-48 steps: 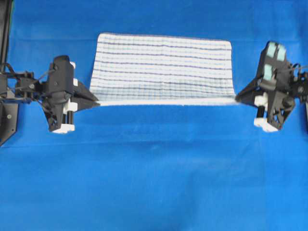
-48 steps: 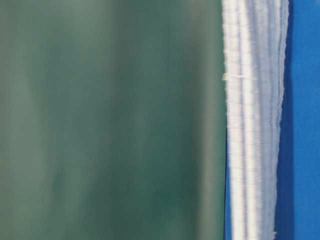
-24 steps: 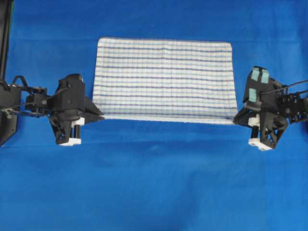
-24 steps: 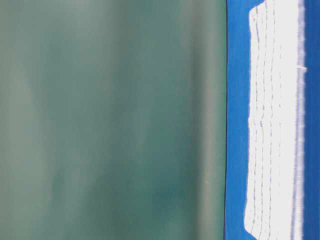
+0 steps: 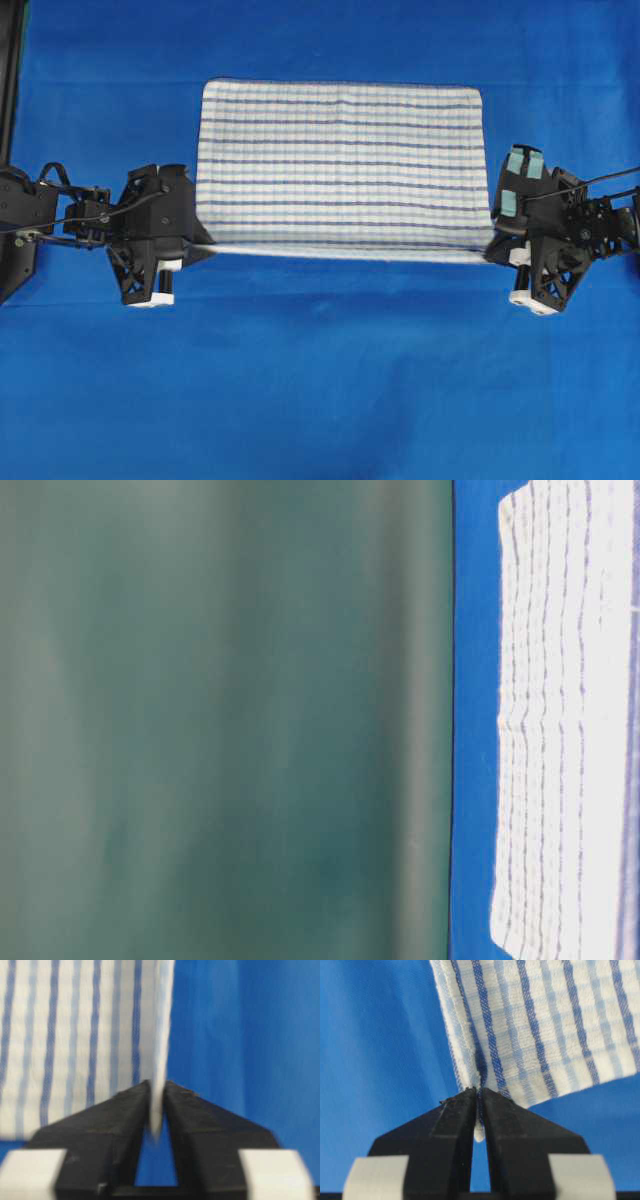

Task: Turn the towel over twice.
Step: 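Open both grippers to release the towel, then pull both open grippers outward away from the towel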

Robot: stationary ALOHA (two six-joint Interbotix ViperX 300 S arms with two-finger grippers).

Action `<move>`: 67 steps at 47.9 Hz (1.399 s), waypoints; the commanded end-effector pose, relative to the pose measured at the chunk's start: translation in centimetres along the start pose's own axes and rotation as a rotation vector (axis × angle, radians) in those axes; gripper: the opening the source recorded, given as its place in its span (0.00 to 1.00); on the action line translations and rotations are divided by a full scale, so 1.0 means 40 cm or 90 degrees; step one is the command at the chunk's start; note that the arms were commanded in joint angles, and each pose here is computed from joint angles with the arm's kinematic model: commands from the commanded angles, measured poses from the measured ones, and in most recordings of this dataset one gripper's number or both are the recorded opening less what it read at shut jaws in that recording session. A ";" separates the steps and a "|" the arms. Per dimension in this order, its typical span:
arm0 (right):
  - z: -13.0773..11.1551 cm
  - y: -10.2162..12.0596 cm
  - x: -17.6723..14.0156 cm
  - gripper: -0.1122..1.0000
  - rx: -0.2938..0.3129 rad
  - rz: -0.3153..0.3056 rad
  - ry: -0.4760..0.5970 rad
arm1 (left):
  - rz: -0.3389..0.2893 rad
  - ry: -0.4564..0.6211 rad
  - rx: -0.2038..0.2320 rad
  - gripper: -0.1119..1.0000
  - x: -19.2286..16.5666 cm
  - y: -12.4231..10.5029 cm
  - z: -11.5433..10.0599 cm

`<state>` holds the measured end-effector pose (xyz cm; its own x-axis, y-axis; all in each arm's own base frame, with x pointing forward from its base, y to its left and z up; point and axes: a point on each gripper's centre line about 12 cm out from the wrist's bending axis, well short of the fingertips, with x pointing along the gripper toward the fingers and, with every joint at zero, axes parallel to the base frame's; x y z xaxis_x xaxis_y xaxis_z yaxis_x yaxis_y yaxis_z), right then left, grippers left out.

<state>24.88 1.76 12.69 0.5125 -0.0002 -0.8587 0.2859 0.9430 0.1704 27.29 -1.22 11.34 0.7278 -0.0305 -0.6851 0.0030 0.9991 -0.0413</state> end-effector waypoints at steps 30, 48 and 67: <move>0.085 0.040 -0.081 0.66 -0.039 0.022 -0.074 | -0.021 -0.013 0.028 0.81 -0.073 -0.030 0.058; 0.165 0.020 -0.260 0.66 -0.124 -0.002 -0.245 | -0.017 -0.198 0.015 0.81 -0.255 -0.016 0.166; 0.139 -0.045 -0.444 0.65 -0.166 -0.061 -0.400 | 0.046 -0.316 0.002 0.81 -0.446 0.040 0.155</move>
<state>20.64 -1.40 29.38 0.8776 -0.1836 -0.4428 0.1741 0.9827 -0.0625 19.38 0.80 27.28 0.9601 0.0384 -0.2770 -0.0452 0.9988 -0.0183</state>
